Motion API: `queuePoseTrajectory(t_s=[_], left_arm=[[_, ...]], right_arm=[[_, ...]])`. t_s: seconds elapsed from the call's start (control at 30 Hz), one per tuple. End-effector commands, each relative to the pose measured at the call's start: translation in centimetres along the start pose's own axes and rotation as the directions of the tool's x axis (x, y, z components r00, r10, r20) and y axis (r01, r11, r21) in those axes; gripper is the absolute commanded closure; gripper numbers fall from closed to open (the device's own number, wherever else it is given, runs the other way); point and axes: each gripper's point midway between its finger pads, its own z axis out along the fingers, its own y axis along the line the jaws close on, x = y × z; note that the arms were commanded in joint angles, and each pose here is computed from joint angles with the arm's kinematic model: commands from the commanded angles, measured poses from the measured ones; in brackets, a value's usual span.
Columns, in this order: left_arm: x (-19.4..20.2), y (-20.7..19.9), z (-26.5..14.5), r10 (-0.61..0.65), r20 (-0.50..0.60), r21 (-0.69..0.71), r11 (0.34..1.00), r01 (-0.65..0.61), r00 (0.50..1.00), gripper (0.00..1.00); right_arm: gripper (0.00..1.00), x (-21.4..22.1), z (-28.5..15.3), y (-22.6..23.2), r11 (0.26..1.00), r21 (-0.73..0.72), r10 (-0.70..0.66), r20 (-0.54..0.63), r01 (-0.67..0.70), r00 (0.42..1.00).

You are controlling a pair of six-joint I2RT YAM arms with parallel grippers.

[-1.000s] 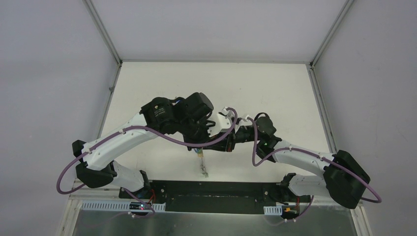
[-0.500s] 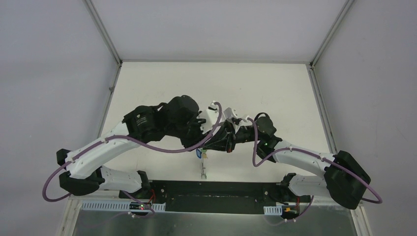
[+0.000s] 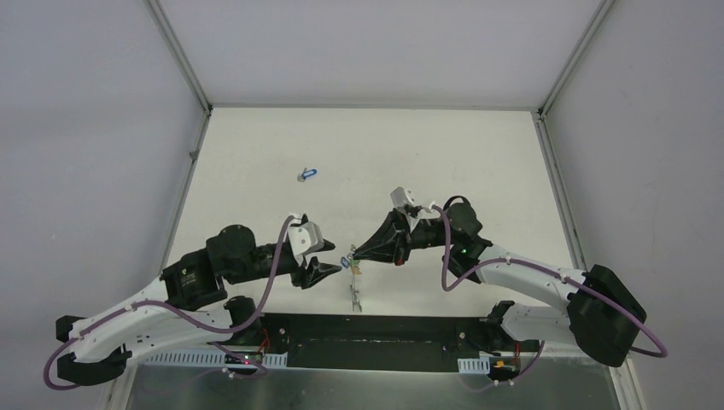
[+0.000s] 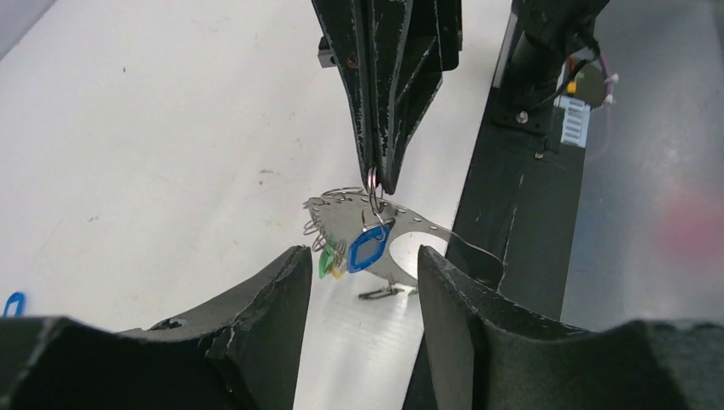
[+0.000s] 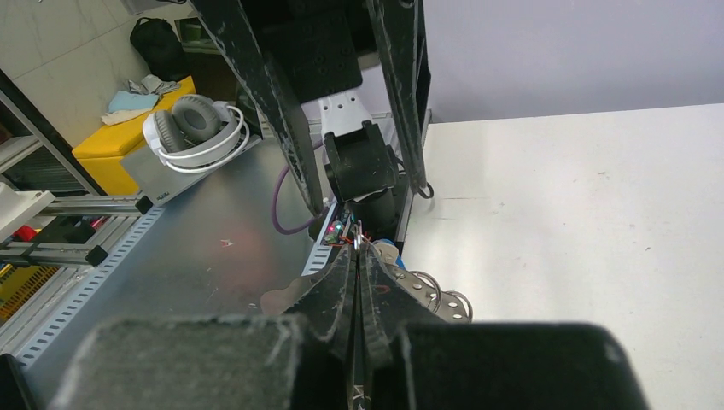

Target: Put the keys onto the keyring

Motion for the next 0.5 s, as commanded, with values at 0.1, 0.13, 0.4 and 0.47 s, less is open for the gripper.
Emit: queuePoseTrajectory(t_s=[0.1, 0.13, 0.4, 0.47], left_arm=[[-1.7, -0.8, 0.3, 0.064, 0.269, 0.024, 0.997, -0.073, 0.961, 0.54], [-1.5, -1.0, 0.4, 0.07, 0.275, 0.028, 0.996, -0.081, 0.959, 0.55], [-1.0, -1.1, 1.4, 0.084, 0.256, 0.043, 0.994, -0.099, 0.963, 0.65], [-1.2, -1.2, 1.4, 0.087, 0.26, 0.045, 0.994, -0.102, 0.962, 0.69]], right_arm=[[1.0, -2.2, 0.0, 0.9, 0.996, -0.01, -0.085, 0.059, 0.086, 0.995], [1.0, -2.2, 0.0, 0.9, 0.996, -0.009, -0.085, 0.059, 0.085, 0.995], [1.0, -2.1, 0.0, 0.8, 0.997, -0.008, -0.08, 0.056, 0.08, 0.995], [1.0, -2.1, 0.0, 0.9, 0.997, -0.007, -0.079, 0.056, 0.08, 0.995]])
